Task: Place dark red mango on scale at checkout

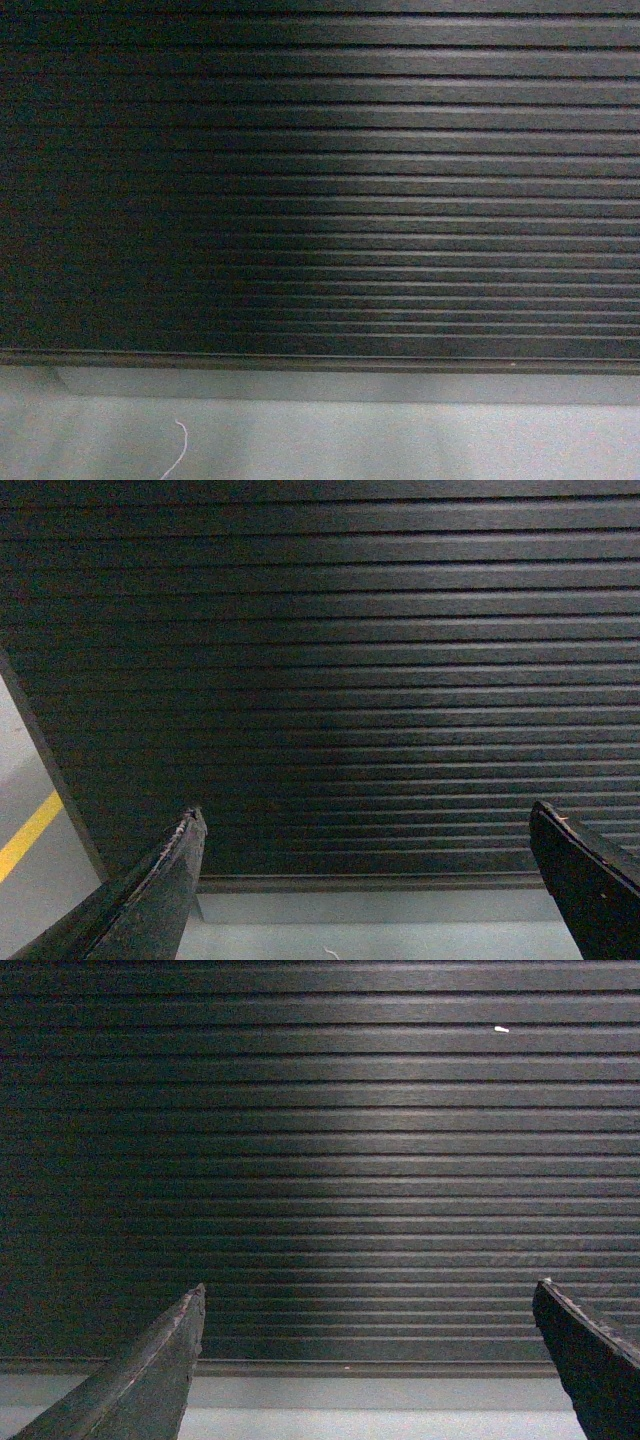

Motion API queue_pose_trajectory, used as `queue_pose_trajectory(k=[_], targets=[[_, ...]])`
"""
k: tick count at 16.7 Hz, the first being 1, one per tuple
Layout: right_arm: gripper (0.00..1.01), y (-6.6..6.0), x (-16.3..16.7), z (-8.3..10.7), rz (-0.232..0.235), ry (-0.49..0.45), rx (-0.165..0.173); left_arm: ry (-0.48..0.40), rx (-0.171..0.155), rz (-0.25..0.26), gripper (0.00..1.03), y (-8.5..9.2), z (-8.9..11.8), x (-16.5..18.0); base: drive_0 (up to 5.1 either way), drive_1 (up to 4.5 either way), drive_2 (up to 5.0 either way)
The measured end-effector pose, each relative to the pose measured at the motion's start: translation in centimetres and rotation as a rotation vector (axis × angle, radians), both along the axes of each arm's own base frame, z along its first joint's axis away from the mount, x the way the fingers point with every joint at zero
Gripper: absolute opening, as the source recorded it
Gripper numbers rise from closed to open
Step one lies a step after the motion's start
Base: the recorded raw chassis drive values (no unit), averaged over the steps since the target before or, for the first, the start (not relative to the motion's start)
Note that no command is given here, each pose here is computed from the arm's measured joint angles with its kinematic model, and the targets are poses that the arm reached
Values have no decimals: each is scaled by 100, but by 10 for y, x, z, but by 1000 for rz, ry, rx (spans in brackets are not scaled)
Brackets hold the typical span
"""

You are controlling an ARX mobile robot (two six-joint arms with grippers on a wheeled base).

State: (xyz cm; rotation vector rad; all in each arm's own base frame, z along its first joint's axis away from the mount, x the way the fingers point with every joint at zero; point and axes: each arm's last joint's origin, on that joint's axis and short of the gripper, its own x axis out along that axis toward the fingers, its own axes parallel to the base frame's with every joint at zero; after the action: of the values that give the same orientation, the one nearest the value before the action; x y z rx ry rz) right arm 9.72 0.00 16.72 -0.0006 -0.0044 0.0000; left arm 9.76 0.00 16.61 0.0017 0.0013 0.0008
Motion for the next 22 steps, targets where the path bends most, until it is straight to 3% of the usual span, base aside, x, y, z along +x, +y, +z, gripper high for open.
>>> queue_pose_trajectory(k=[11,22], targets=[[98,0,0,0,0,0,0,0,0,0,98,0,0,0,-5,195,-206],[98,0,0,0,0,0,0,0,0,0,98,0,0,0,0,0,0]])
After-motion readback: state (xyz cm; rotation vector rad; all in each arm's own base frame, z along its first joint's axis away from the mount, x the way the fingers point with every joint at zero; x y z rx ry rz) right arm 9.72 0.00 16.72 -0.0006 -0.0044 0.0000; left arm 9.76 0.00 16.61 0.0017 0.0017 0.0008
